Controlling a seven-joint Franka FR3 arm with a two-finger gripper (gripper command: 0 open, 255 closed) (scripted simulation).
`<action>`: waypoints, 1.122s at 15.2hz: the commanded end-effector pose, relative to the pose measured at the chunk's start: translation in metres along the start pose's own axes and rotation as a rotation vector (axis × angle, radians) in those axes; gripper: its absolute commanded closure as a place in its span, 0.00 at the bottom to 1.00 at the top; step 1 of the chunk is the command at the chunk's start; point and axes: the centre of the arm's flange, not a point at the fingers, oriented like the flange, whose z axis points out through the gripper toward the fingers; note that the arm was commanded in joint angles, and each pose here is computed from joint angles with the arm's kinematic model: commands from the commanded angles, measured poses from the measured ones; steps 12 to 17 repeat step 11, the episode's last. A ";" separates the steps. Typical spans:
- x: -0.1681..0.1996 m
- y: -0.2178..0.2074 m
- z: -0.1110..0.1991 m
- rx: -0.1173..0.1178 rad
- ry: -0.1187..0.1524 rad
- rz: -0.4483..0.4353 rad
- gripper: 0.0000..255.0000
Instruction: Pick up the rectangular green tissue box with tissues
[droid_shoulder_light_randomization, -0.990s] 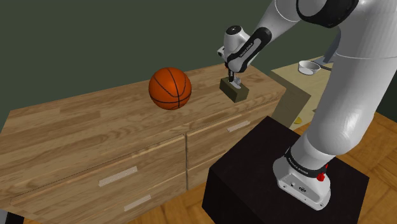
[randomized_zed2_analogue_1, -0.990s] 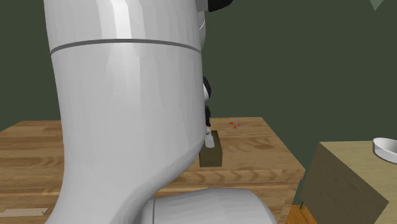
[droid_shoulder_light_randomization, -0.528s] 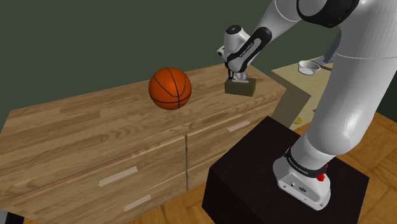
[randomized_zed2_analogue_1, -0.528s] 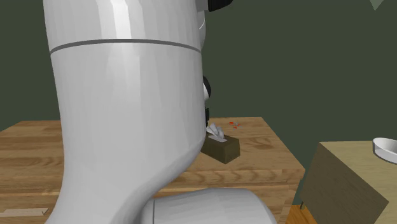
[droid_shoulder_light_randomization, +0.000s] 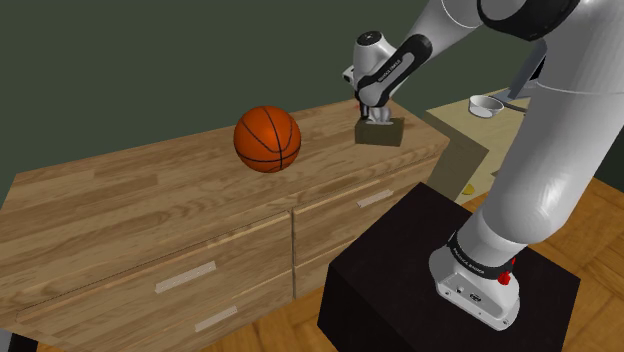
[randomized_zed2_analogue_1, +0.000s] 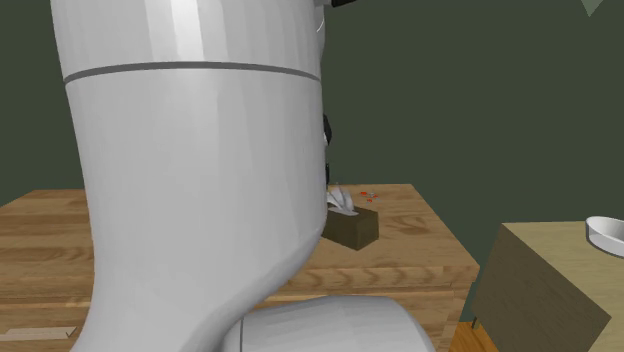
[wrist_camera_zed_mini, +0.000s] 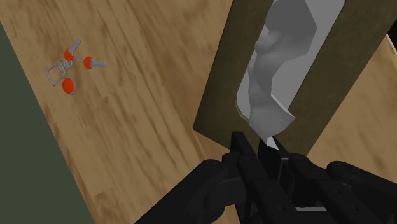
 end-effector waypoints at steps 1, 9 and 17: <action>-0.002 0.004 -0.011 0.000 0.000 0.000 1.00; -0.008 0.019 -0.050 0.000 0.000 0.000 1.00; -0.009 0.019 -0.051 0.000 0.000 0.000 1.00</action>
